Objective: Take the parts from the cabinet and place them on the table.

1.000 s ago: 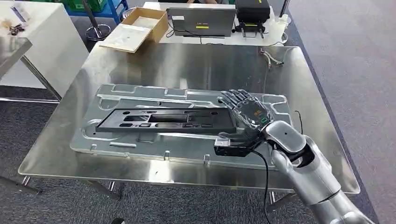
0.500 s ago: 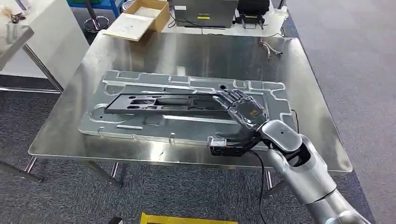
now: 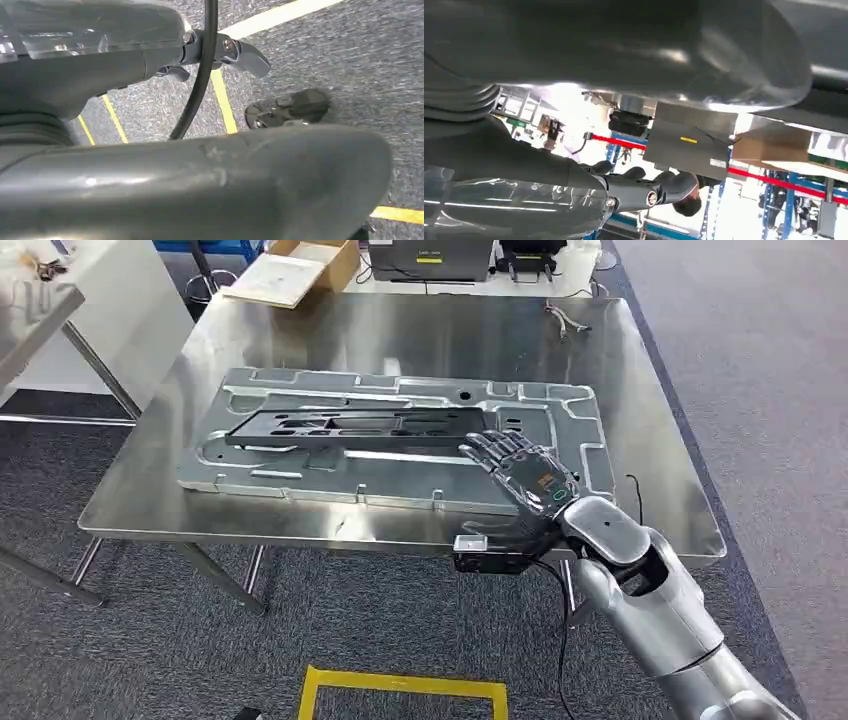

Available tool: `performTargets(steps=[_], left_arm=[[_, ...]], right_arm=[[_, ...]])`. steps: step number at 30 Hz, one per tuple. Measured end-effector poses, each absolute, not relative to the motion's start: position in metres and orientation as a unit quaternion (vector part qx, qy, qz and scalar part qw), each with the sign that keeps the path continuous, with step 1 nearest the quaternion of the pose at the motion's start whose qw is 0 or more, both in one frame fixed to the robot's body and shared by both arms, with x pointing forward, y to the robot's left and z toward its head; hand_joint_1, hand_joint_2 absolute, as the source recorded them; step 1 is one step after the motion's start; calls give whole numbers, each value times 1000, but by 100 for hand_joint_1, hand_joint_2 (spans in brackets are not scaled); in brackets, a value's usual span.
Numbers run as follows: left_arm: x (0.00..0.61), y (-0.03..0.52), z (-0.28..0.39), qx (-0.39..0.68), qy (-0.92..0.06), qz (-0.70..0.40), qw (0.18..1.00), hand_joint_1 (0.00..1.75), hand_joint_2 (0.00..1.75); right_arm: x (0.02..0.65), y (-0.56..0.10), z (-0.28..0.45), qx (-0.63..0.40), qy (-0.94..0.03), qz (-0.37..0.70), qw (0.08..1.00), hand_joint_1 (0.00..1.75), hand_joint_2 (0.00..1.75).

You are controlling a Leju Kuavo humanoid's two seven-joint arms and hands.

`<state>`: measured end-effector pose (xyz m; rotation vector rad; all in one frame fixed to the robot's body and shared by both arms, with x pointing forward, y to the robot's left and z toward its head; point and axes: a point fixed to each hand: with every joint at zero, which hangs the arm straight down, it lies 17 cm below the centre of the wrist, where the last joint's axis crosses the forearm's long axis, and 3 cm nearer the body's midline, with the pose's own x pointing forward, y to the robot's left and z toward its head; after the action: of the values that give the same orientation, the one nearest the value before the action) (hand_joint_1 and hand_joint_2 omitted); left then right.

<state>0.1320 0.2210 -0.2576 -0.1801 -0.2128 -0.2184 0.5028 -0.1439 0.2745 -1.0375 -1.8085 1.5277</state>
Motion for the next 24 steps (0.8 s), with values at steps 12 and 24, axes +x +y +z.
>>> performTargets(steps=[12,24], left_arm=[[120,225,-262,-77,-106,-76,988,0,0],[87,198,-267,-83,-95,-39,991,0,0]], right_arm=[[417,-86,274,-249,-765,541,246,0,0],[369,-114,131,-223,-712,555,367,0,0]])
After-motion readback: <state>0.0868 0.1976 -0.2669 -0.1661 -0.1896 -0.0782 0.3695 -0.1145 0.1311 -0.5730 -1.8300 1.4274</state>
